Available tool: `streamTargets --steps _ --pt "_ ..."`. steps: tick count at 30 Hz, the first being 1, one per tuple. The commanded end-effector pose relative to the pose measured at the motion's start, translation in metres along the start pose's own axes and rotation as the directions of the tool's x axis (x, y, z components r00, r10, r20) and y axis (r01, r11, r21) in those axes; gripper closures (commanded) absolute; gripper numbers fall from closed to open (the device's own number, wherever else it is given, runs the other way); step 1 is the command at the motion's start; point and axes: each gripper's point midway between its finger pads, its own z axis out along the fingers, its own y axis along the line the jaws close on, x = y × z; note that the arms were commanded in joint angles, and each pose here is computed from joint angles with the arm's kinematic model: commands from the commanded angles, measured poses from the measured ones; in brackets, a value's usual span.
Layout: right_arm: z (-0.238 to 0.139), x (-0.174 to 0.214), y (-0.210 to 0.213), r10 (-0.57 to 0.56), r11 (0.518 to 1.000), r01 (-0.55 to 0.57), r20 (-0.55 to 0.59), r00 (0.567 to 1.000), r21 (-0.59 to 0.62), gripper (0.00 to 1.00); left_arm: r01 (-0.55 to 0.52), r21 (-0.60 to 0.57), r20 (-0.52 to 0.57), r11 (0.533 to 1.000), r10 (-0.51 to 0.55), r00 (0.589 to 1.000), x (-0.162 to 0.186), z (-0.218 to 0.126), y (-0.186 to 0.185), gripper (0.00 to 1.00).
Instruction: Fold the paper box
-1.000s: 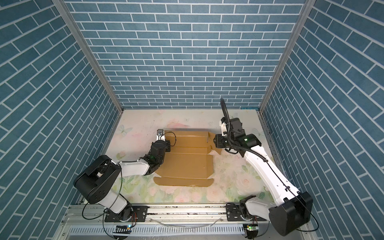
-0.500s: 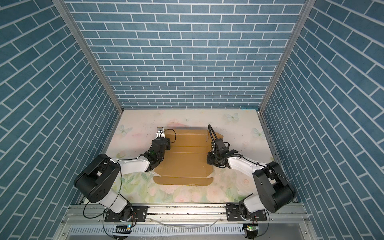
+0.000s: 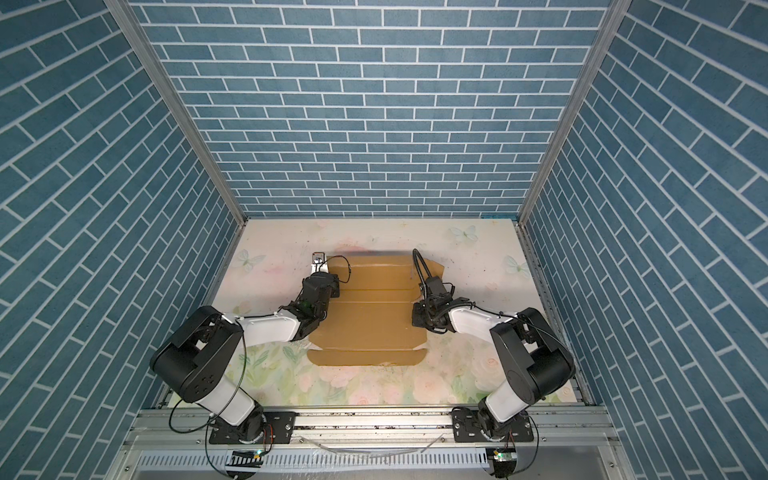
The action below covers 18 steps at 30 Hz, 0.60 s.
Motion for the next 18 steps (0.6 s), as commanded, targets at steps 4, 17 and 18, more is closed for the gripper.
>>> streamTargets --steps 4,17,18 --pt "-0.037 -0.013 0.035 -0.106 0.982 0.106 0.010 0.994 -0.155 0.78 -0.082 -0.013 -0.137 0.997 0.080 0.987 0.039 0.002 0.008 1.00" --pt "-0.152 -0.080 -0.005 -0.212 0.976 0.219 0.226 0.951 -0.005 0.46 -0.073 -0.026 -0.148 0.997 0.068 0.987 0.042 0.002 0.021 1.00" --pt "-0.149 -0.082 -0.009 -0.236 0.971 0.237 0.205 0.950 0.021 0.42 -0.073 -0.026 -0.150 0.997 0.069 0.986 0.043 0.002 0.022 1.00"
